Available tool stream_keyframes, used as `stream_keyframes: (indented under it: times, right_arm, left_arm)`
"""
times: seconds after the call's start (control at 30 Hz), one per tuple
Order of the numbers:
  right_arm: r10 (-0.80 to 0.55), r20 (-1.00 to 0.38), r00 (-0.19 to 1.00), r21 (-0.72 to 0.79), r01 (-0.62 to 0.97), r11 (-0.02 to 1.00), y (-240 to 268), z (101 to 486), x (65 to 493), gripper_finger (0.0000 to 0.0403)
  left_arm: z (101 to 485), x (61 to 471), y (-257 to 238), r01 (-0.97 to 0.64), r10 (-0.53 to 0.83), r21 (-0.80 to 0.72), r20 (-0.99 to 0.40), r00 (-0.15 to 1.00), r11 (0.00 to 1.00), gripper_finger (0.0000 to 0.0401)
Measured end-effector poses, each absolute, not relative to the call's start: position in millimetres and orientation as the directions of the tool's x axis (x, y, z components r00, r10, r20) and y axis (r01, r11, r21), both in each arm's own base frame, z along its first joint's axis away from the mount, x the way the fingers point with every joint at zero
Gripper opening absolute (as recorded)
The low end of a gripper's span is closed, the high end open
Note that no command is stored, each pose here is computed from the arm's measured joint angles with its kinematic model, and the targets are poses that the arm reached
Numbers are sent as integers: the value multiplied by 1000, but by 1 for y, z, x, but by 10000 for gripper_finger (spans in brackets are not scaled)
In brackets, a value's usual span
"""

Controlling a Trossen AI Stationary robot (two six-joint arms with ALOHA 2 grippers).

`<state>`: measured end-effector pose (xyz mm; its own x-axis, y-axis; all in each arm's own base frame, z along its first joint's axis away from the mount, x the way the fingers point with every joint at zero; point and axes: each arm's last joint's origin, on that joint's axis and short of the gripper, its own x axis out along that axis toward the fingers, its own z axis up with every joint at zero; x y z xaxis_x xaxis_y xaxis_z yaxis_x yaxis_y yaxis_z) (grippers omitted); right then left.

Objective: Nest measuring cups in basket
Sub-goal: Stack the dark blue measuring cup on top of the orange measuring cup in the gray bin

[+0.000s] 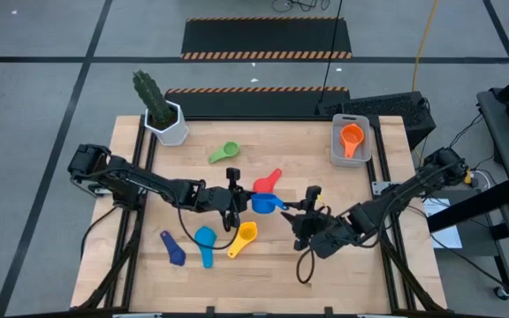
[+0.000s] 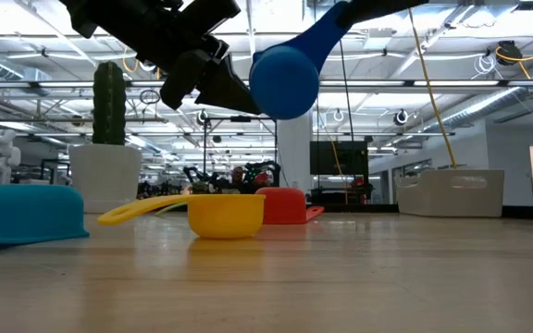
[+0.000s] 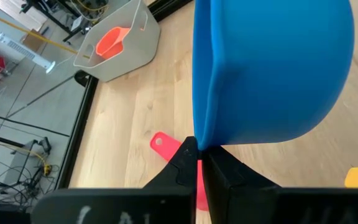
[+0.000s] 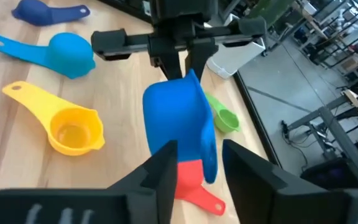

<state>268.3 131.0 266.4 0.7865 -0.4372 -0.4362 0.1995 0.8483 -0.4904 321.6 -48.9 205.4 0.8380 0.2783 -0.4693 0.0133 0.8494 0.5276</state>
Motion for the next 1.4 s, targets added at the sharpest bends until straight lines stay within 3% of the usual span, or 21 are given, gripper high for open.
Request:
stream_keyframes:
  times: [0.23,0.4,0.67,0.8,1.13,1.4]
  right_arm:
    - [-433,-426,794,-478,209,853,132,268,269,54]
    - [-445,-418,792,-484,221,847,131,268,269,8]
    - [-526,-393,754,-561,257,787,126,266,267,2]
    - [-572,-419,705,-614,244,750,117,264,261,1]
    - [-763,-438,475,-766,247,593,78,261,227,1]
    - [-898,-416,143,-883,171,436,30,261,197,0]
  left_arm:
    - [205,321,-49,9,287,531,-473,833,848,5]
    - [205,321,-48,-9,288,507,-474,832,862,24]
    - [205,321,-46,-64,304,459,-471,828,886,67]
    - [202,318,-40,-161,412,479,-483,773,863,97]
    - [186,306,-6,-294,516,430,-619,593,854,118]
    - [185,306,-1,-321,520,410,-627,580,853,118]
